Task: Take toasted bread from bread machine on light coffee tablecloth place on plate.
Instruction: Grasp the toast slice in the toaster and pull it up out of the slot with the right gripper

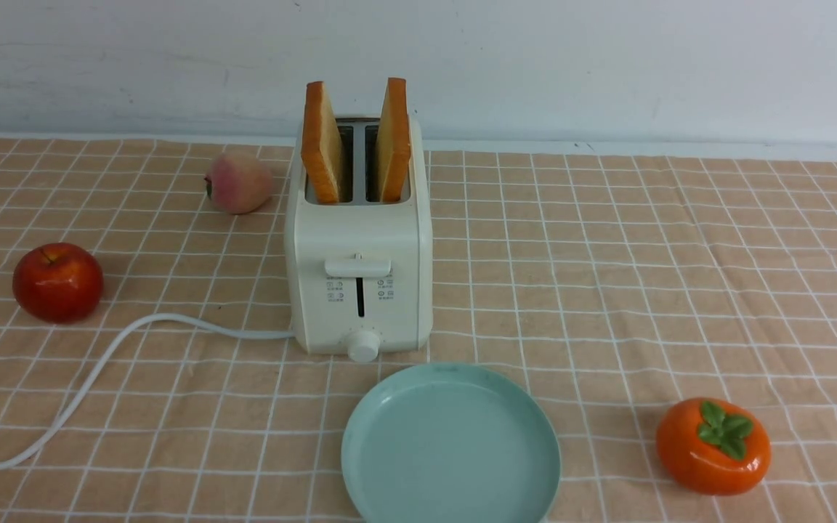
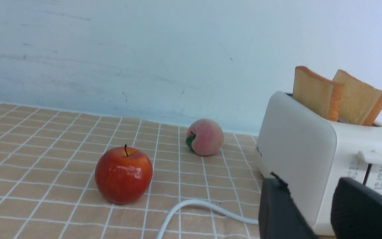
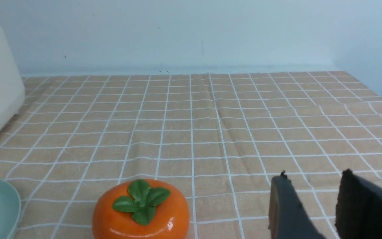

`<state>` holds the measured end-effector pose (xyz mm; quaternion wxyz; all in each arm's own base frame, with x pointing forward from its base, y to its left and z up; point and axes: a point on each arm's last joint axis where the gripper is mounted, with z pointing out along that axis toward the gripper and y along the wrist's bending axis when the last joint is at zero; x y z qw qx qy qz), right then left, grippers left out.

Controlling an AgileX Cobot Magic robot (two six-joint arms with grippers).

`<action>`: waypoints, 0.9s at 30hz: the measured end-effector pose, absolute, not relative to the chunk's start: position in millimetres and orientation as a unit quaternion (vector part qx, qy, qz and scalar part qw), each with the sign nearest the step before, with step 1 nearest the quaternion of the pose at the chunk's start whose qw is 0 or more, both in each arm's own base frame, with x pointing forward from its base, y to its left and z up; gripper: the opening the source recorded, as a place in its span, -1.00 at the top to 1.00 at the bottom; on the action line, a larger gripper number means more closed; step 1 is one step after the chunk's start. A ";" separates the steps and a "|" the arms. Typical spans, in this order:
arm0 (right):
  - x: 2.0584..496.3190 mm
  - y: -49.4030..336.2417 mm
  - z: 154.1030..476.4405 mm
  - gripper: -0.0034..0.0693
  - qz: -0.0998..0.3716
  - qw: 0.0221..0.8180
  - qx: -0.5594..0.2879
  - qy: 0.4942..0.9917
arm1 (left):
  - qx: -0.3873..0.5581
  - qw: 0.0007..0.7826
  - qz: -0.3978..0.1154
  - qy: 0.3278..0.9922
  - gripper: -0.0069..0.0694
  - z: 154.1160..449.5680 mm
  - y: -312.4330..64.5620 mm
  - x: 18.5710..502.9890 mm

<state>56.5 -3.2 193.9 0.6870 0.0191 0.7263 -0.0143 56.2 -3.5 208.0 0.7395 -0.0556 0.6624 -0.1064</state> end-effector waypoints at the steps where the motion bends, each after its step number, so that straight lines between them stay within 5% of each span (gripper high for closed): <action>1: 56.5 -3.2 193.9 0.25 -0.014 0.687 0.019 0.726 | -0.056 0.739 -0.106 0.662 0.20 208.0 -3.5 56.2; 5: 56.6 -2.9 195.7 0.25 -0.007 0.694 0.024 0.719 | -0.054 0.748 -0.108 0.653 0.20 210.3 -3.6 55.9; 7: 56.7 -2.1 201.2 0.25 0.036 0.715 0.059 0.695 | -0.061 0.756 -0.120 0.641 0.20 213.0 -3.7 55.5; 13: 53.2 -2.2 223.6 0.25 0.156 0.782 0.140 0.586 | -0.156 0.783 -0.258 0.544 0.20 230.1 -1.4 50.8; 16: 51.2 -2.4 231.6 0.25 0.182 0.794 0.153 0.560 | -0.163 0.787 -0.280 0.526 0.20 238.9 -1.4 48.6; 21: 44.8 -2.1 271.7 0.25 0.206 0.805 0.160 0.533 | -0.149 0.796 -0.277 0.518 0.20 285.7 -1.9 36.2; 27: 59.6 -2.1 367.5 0.25 0.207 0.796 0.162 0.546 | -0.169 0.742 -0.256 0.596 0.20 363.3 -2.5 44.5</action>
